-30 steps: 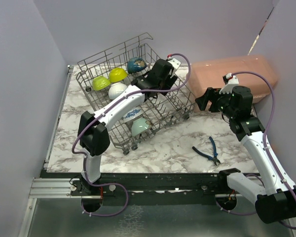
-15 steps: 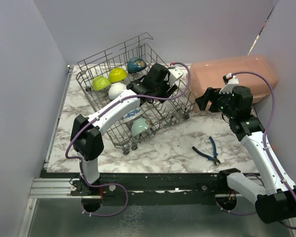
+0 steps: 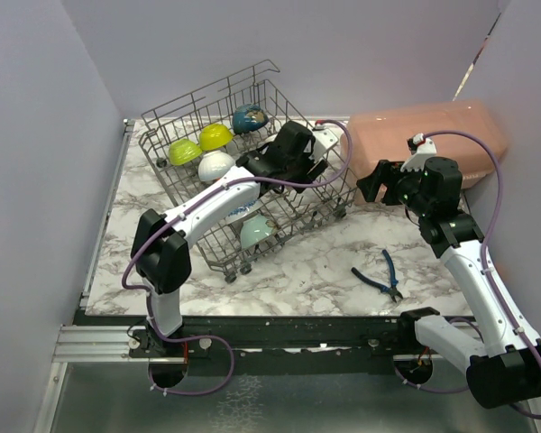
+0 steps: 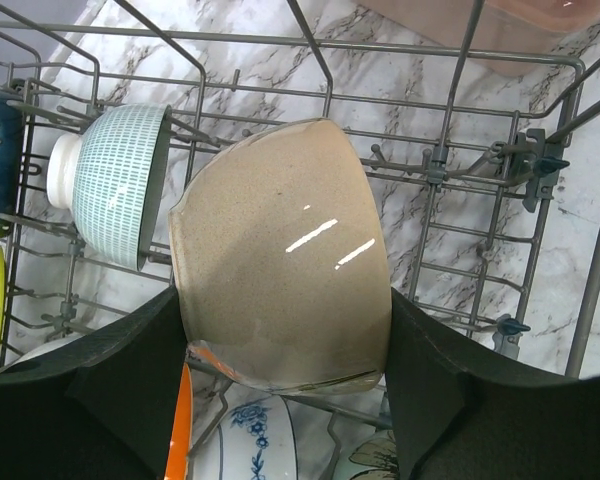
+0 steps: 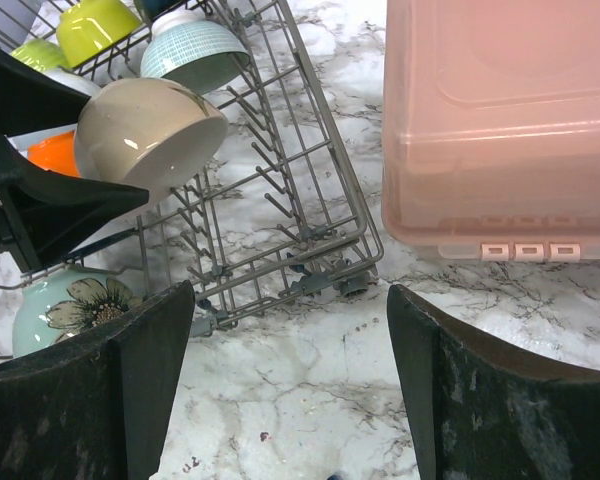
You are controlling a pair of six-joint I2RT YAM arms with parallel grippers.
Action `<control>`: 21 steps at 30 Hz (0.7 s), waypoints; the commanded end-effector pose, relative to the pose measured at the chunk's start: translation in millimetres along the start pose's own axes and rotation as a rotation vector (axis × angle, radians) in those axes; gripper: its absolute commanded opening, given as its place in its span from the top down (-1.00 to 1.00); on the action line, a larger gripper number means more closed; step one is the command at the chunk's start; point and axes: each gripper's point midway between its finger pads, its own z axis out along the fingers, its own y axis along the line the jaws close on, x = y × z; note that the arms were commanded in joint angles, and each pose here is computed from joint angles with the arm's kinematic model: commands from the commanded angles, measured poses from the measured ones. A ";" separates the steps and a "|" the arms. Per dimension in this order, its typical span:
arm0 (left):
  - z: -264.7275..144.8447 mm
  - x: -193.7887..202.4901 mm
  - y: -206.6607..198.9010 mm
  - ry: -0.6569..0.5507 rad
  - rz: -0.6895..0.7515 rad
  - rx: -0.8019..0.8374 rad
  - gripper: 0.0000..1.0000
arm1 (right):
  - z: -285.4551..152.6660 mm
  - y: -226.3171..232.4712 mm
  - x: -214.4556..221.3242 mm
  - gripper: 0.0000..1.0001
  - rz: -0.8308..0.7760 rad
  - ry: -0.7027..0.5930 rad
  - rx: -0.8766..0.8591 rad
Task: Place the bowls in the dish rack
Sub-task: Turn the bowl upside down on the dish rack.
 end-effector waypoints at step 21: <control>35.1 21.1 3.3 0.062 0.076 -0.069 1.00 | -4.4 -3.3 0.4 -0.64 -0.018 0.004 0.015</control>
